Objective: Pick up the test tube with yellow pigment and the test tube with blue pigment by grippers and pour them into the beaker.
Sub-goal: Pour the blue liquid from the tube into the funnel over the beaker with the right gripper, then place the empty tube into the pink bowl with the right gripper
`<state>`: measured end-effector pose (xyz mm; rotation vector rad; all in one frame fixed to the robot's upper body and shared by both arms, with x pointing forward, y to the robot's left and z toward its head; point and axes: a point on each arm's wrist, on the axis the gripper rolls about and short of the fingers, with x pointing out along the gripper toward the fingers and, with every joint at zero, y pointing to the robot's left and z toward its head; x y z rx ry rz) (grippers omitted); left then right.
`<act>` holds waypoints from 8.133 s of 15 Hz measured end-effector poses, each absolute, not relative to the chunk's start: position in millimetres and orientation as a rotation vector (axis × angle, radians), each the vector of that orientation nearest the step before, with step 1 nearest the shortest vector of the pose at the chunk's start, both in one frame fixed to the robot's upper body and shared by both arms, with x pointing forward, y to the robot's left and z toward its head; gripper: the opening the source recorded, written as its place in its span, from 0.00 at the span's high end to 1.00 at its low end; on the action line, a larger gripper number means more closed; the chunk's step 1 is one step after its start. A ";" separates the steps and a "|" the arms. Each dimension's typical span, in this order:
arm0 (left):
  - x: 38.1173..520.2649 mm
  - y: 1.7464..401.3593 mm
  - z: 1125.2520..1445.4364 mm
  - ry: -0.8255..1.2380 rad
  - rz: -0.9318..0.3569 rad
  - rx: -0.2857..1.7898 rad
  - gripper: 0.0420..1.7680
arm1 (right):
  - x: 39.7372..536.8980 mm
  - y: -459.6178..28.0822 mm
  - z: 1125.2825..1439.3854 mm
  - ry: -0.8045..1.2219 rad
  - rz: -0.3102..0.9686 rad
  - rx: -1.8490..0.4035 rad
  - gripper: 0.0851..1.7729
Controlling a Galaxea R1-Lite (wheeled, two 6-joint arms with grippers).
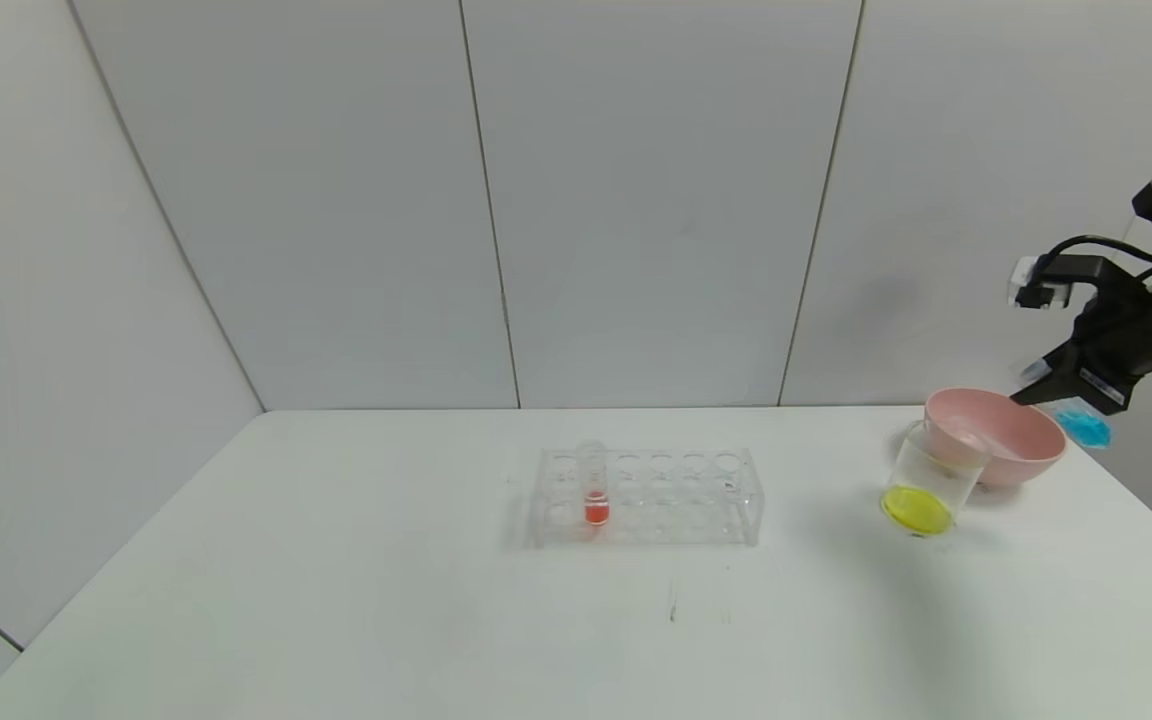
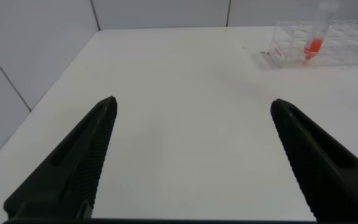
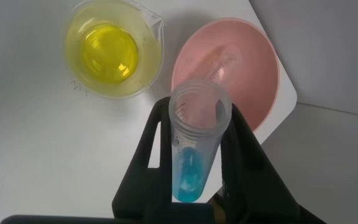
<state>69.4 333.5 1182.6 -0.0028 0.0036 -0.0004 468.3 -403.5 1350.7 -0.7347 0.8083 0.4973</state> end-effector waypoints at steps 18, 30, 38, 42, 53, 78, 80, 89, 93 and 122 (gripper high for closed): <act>69.4 333.5 1182.6 0.004 0.000 -0.003 0.00 | 469.8 -355.8 1333.8 1.053 0.465 -0.956 0.75; 69.4 333.5 1182.5 0.004 0.000 -0.003 0.00 | 476.5 -332.6 1321.5 1.170 0.365 -1.120 0.75; 69.4 333.5 1182.6 0.004 0.000 -0.003 0.00 | 481.4 -317.6 1314.3 1.222 0.293 -1.249 0.75; 69.4 333.5 1182.6 0.004 0.000 -0.003 0.00 | 481.4 -307.3 1313.4 1.242 0.256 -1.324 0.75; 69.4 333.5 1182.6 0.004 0.000 -0.003 0.00 | 479.8 -283.6 1309.4 1.270 0.227 -1.458 0.75; 69.4 333.5 1182.6 0.004 0.000 -0.002 0.00 | 455.8 -306.0 1336.2 0.215 0.198 -0.025 0.75; 69.4 333.5 1182.6 0.004 0.000 -0.003 0.00 | 444.0 -308.1 1328.6 0.154 0.191 -0.008 0.75; 69.4 333.5 1182.6 0.004 -0.001 -0.003 0.00 | 417.8 -341.9 1299.7 0.097 0.097 0.007 0.75; 69.4 333.5 1182.6 0.004 -0.001 -0.003 0.00 | 443.7 -380.6 1302.1 0.073 -0.006 0.009 0.75; 69.4 333.5 1182.6 0.004 -0.001 -0.003 0.00 | 547.2 -409.1 1246.6 0.107 -0.073 0.007 0.23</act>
